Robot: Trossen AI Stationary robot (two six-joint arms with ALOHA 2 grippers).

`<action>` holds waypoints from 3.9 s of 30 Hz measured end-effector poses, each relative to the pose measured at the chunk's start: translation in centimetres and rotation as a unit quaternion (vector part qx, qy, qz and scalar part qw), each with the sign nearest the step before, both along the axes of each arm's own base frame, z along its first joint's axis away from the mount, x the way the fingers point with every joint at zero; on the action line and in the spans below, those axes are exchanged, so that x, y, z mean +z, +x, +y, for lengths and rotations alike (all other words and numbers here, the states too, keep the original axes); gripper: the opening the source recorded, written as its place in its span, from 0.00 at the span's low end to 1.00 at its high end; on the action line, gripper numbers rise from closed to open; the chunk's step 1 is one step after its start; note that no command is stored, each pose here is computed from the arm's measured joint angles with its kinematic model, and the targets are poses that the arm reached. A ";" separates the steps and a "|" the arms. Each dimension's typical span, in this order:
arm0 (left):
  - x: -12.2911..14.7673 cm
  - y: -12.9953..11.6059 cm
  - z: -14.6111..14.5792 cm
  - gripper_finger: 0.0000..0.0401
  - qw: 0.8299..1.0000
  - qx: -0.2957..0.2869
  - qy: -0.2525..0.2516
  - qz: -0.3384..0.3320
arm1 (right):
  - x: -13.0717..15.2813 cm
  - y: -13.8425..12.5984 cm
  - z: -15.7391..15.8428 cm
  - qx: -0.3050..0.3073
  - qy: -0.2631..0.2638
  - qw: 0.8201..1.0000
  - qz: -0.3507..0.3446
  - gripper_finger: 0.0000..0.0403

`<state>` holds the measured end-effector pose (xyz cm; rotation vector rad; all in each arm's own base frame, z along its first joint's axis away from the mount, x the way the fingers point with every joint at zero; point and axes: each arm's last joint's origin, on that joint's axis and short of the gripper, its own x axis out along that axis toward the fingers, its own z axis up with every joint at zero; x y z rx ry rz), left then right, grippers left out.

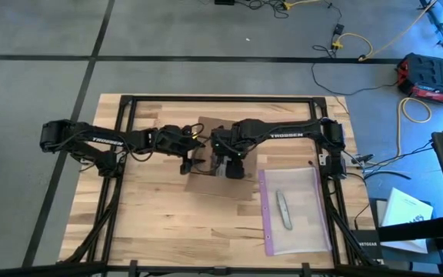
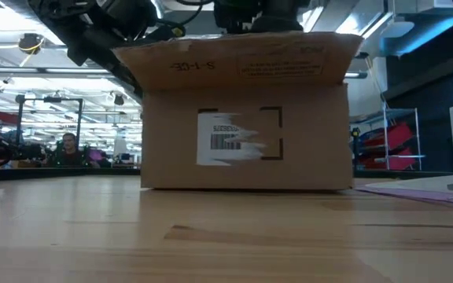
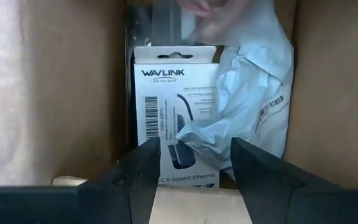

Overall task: Unpack boxes
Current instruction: Open the cardboard box using the cutter

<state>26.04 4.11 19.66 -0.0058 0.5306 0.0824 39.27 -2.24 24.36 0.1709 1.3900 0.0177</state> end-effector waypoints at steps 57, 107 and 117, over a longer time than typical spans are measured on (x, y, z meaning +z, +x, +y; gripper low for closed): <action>-1.1 0.7 0.2 0.70 0.999 0.025 -0.026 0.002 | 9.9 -6.8 0.3 -0.045 -0.022 0.997 0.056 0.45; -1.0 0.8 0.3 0.70 0.999 0.032 -0.030 0.000 | 4.1 -2.8 0.2 0.022 0.002 0.994 0.108 0.45; -1.0 0.8 0.3 0.70 0.999 0.032 -0.029 -0.003 | 4.9 -3.3 0.2 -0.006 0.004 0.993 0.122 0.45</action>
